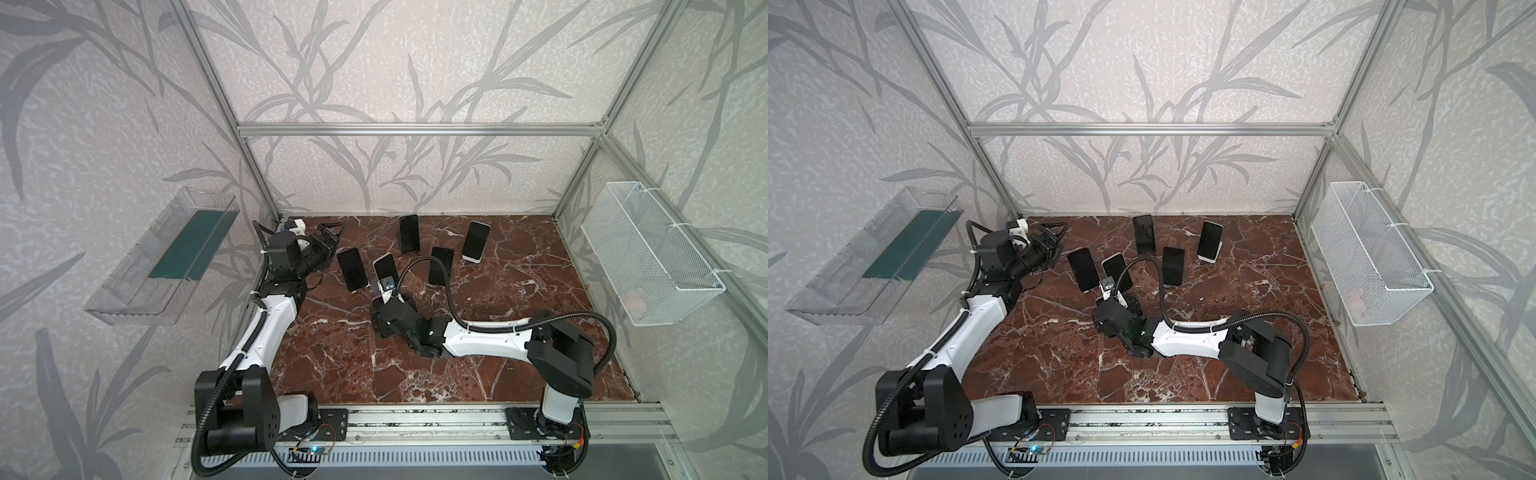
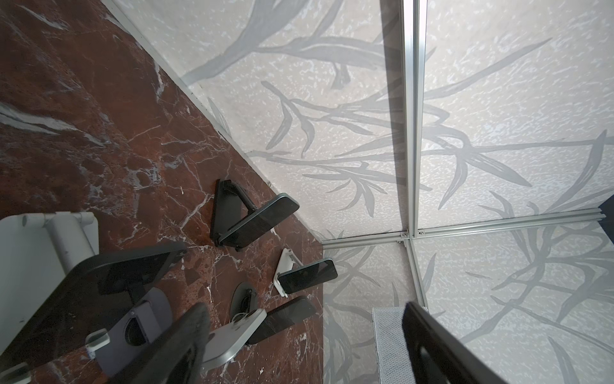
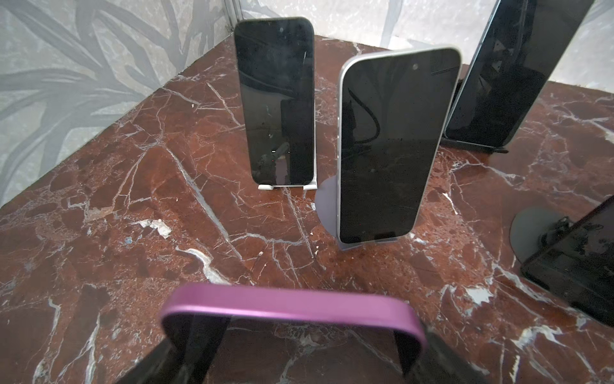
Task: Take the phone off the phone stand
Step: 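Close the right gripper on the top edge of the purple-cased phone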
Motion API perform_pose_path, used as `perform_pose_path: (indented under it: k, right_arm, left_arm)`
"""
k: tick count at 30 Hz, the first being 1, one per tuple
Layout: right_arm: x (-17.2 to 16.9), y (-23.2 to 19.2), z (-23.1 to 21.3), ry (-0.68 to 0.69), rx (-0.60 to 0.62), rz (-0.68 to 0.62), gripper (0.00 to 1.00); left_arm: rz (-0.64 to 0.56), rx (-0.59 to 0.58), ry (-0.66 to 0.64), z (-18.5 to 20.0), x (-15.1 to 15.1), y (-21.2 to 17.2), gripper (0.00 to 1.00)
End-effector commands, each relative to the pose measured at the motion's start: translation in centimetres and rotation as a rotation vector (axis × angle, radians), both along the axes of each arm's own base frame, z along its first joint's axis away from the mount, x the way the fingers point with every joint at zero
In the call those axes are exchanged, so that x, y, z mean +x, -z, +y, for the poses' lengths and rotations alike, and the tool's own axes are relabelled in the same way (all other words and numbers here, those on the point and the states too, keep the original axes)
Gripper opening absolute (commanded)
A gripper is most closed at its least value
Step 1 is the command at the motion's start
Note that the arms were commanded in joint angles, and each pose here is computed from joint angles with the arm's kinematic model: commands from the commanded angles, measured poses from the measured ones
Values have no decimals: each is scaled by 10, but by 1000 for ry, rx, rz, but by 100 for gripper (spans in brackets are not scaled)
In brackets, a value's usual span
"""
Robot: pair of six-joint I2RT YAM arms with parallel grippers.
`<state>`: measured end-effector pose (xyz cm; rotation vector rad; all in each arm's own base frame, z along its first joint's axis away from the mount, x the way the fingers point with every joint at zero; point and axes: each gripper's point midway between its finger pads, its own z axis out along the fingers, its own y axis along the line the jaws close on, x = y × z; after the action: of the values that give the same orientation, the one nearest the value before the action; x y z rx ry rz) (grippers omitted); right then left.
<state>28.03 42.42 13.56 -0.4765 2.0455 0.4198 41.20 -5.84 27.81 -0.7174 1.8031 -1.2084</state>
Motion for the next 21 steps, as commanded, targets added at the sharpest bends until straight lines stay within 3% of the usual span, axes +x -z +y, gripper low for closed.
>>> perform_pose_path:
  k: [1, 21]
  right_arm:
    - [0, -3, 2, 1, 10, -30, 83]
    - [-5, -4, 5, -54, 12, -43, 61]
  left_arm:
    - [-16, -6, 15, -1, 1, -3, 90]
    - [-25, 2, 19, -2, 0, -5, 81]
